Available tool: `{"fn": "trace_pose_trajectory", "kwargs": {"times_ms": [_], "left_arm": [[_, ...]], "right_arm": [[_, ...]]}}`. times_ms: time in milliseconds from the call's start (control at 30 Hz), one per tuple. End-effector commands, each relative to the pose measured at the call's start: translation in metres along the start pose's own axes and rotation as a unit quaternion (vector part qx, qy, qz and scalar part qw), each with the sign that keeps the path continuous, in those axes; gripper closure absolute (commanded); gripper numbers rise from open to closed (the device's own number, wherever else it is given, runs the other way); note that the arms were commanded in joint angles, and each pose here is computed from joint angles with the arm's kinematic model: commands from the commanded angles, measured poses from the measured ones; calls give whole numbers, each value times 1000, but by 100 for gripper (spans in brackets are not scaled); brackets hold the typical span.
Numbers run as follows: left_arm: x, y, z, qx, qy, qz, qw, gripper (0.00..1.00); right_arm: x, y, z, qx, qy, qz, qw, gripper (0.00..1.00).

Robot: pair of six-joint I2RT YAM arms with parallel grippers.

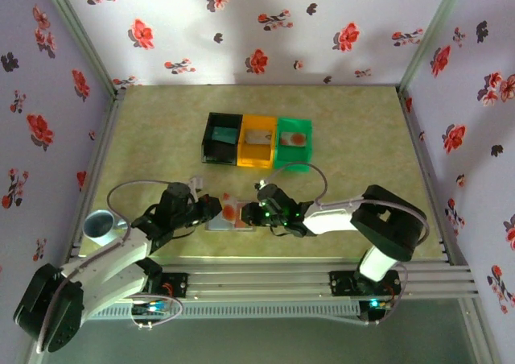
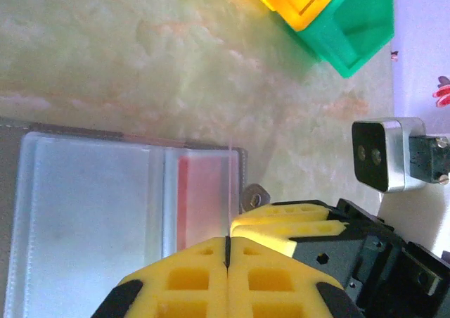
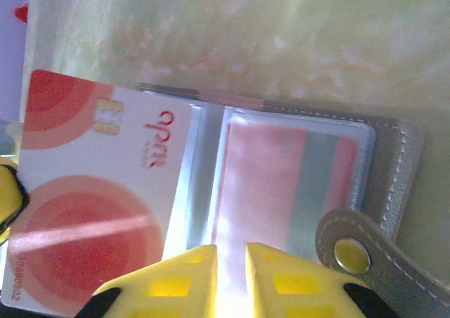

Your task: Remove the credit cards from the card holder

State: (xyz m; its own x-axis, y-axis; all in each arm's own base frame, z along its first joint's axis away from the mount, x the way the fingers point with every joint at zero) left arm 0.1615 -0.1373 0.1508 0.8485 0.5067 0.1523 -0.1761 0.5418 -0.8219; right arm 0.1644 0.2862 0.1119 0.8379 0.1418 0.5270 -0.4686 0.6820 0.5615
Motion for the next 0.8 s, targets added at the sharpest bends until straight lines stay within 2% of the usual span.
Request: {"fn": "trace_pose_trajectory", "kwargs": {"times_ms": [0,200,367,533,767], "left_arm": [[3,-4,5,-14,-14,-14,1000,100],[-1,1,9,-20,-12,-16,1000,100],[-3,-1,10,-53,-5,-17,998,100],[-5,-8,13,-89,4,-22,996,100],[-6,-13,13,-130,17,-11,991,100]], "right_arm": [[9,9,13,-2,-9,40,999,75],[25,15,37,21,-41,54,997,61],[31,8,48,96,-81,23,992,48],[32,3,49,162,-101,-4,982,44],[30,-1,38,178,-101,-14,979,44]]}}
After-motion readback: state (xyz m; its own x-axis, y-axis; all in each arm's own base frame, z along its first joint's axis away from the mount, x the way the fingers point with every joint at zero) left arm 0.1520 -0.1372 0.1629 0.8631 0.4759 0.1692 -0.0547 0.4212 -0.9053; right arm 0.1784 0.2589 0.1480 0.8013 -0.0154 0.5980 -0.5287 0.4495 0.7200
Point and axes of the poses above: each hand's point on the last joint's axis, 136 mm out from that joint toward the fingers, its own z axis back along the fingers, its own y axis along the line the jaws close on, x = y × z, the point moved 10 cm from there along z, back along the fingers, and after that the axes turned 15 degrees about z, right-handed, at the moved point
